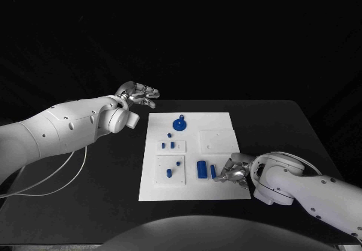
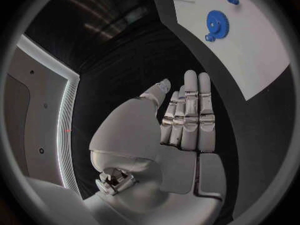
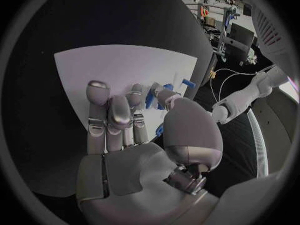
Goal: Assemble the parts on the task board
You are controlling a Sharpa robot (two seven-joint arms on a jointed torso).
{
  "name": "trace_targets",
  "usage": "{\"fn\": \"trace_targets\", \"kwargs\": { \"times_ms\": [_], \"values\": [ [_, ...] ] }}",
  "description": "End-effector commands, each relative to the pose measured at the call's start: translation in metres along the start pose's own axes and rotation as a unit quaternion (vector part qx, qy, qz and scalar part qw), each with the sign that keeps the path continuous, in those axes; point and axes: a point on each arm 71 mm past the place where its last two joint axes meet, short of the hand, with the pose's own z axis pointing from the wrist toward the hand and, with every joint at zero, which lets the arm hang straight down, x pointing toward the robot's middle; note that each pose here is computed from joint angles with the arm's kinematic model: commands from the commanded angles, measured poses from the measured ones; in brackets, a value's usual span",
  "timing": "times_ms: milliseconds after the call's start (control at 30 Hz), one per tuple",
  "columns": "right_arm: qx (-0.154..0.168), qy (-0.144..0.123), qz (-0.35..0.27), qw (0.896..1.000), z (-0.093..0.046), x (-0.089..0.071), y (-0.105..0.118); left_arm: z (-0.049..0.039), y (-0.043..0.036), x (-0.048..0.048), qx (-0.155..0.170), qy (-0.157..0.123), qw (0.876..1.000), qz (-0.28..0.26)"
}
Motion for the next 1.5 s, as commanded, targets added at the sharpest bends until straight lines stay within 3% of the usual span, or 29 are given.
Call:
{"fn": "trace_targets", "kwargs": {
  "times_ms": [33, 300, 467, 933, 1500],
  "values": [
    [0.005, 0.008, -0.009, 1.000, 0.0013, 0.0019, -0.0003, 0.0002, -0.0002, 0.0029, 0.002, 0.008, 1.000, 0.001],
    [0.015, 0.022, -0.016, 1.000, 0.0031, 0.0034, -0.0031, 0.0002, 0.0001, 0.0027, 0.001, 0.009, 1.000, 0.001],
    [0.020, 0.048, 0.000, 0.999, 0.0047, 0.0066, -0.0054, 0.0004, 0.0004, 0.0033, -0.002, 0.011, 1.000, 0.002],
    [0.021, 0.058, 0.019, 0.998, 0.0069, 0.0074, -0.0076, 0.0012, 0.0037, -0.0049, -0.005, 0.001, 1.000, 0.006],
    [-0.002, 0.069, 0.024, 0.997, 0.0012, 0.0084, -0.0024, 0.0011, 0.0044, -0.0065, -0.006, 0.000, 1.000, 0.007]
  ]
}}
